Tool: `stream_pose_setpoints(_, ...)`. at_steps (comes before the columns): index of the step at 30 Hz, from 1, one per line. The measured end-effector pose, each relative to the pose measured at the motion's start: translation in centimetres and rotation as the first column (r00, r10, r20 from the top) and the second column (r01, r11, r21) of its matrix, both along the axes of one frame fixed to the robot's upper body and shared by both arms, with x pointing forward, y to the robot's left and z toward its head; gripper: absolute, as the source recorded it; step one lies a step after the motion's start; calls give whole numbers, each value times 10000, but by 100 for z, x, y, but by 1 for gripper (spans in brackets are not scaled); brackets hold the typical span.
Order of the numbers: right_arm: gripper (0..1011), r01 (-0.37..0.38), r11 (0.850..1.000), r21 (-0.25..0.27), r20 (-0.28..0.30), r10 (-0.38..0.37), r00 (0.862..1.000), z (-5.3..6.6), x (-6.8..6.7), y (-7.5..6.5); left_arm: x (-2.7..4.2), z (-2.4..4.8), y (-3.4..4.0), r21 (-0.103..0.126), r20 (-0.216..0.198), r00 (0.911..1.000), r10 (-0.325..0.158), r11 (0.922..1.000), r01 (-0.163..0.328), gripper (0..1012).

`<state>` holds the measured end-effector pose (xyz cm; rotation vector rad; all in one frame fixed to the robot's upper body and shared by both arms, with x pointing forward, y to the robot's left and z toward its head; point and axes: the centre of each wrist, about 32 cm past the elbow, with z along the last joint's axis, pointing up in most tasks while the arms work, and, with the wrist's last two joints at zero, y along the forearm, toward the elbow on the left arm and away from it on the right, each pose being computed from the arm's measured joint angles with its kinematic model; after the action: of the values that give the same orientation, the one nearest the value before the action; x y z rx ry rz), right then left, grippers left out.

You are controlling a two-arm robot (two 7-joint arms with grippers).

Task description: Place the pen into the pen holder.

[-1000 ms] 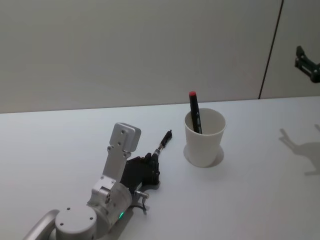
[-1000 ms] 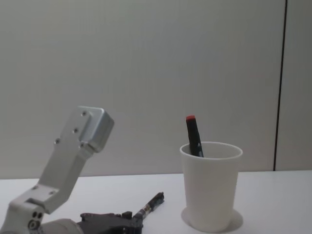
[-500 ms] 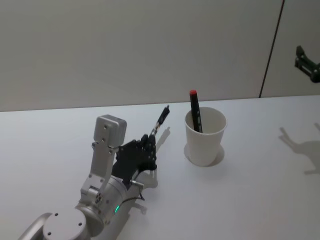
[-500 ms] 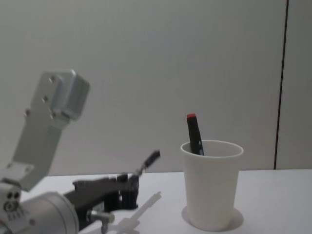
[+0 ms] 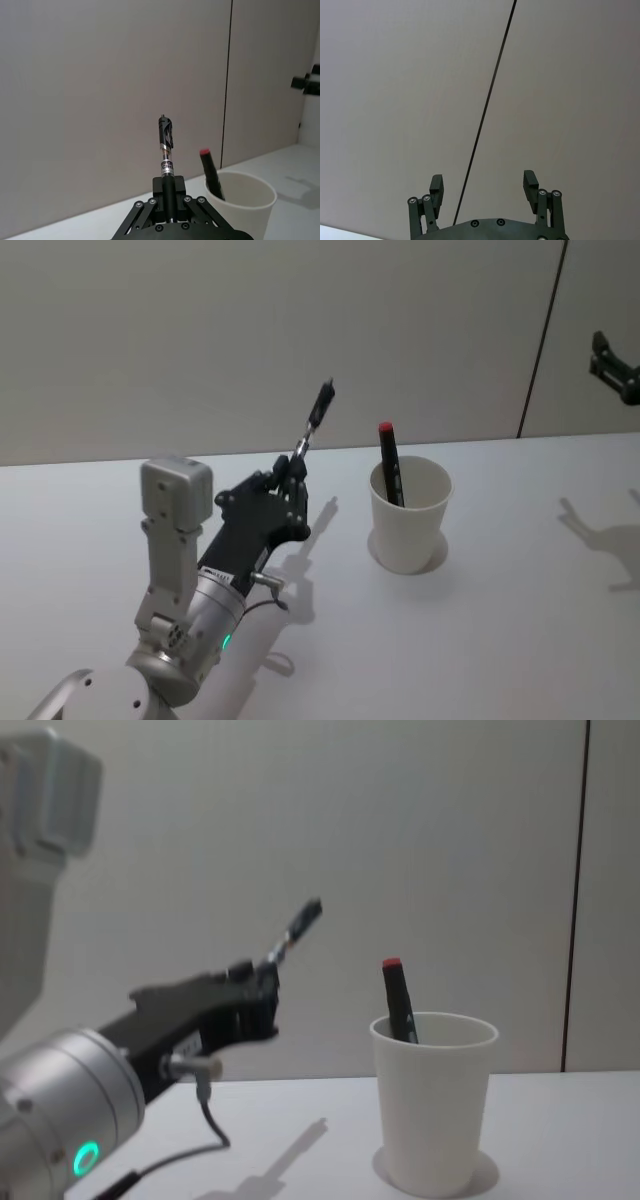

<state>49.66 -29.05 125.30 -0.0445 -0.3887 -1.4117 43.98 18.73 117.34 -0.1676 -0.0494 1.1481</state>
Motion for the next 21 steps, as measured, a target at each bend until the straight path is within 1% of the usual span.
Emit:
stream_pose_setpoints(1, 1001, 0, 10000, 1, 1, 0, 10000, 0, 0, 0, -5, 10, -2, -91, 149, 9999, -31, 10000, 32, 133)
stream_pose_setpoints(2, 1001, 0, 10000, 0, 0, 0, 10000, 0, 0, 0, -11, 25, -4, -253, 408, 9991, -85, 9996, 95, 133)
stream_pose_setpoints(3, 1001, 0, 10000, 0, 1, 0, 10000, 0, 0, 0, -13, 33, -6, -320, 526, 9986, -110, 9994, 127, 133)
stream_pose_setpoints(4, 1001, 0, 10000, 0, 0, 0, 10000, 0, 0, 0, -18, 49, -10, -457, 761, 9970, -163, 9988, 198, 133)
stream_pose_setpoints(5, 1001, 0, 10000, 0, 1, 0, 10000, 0, 0, 0, -18, 49, -10, -457, 761, 9970, -163, 9988, 198, 133)
stream_pose_setpoints(6, 1001, -1, 10000, 0, 1, 1, 10000, 0, 0, 0, -22, 67, -16, -596, 992, 9948, -222, 9978, 282, 133)
stream_pose_setpoints(7, 1001, 0, 10000, 0, 1, 0, 10000, 0, 0, 0, -23, 75, -19, -660, 1113, 9935, -249, 9973, 324, 133)
stream_pose_setpoints(8, 1001, 0, 10000, 0, 1, 0, 10000, 0, 0, 0, -24, 91, -24, -791, 1344, 9905, -305, 9960, 414, 133)
stream_pose_setpoints(10, 1001, 0, 10000, 0, 1, 0, 10000, 0, 0, 0, -26, 107, -31, -940, 1604, 9864, -364, 9942, 520, 133)
stream_pose_setpoints(13, 1001, 0, 10000, 0, 1, 0, 10000, 0, 0, 0, -27, 155, -50, -1243, 2163, 9750, -506, 9891, 789, 134)
stream_pose_setpoints(15, 1001, 0, 10000, 0, 0, 0, 10000, 0, 0, 0, -27, 173, -58, -1347, 2352, 9704, -547, 9869, 883, 133)
stream_pose_setpoints(16, 1001, -1, 10000, -1, 0, 1, 10000, 0, 0, 0, -28, 189, -63, -1437, 2519, 9660, -579, 9849, 965, 133)
stream_pose_setpoints(20, 1001, 0, 10000, 0, 1, 0, 10000, 0, 0, 0, -30, 215, -74, -1567, 2787, 9583, -636, 9814, 1107, 134)
stream_pose_setpoints(21, 1001, 0, 10000, 0, 1, 0, 10000, 0, 0, 0, -30, 226, -78, -1622, 2903, 9547, -651, 9799, 1162, 133)
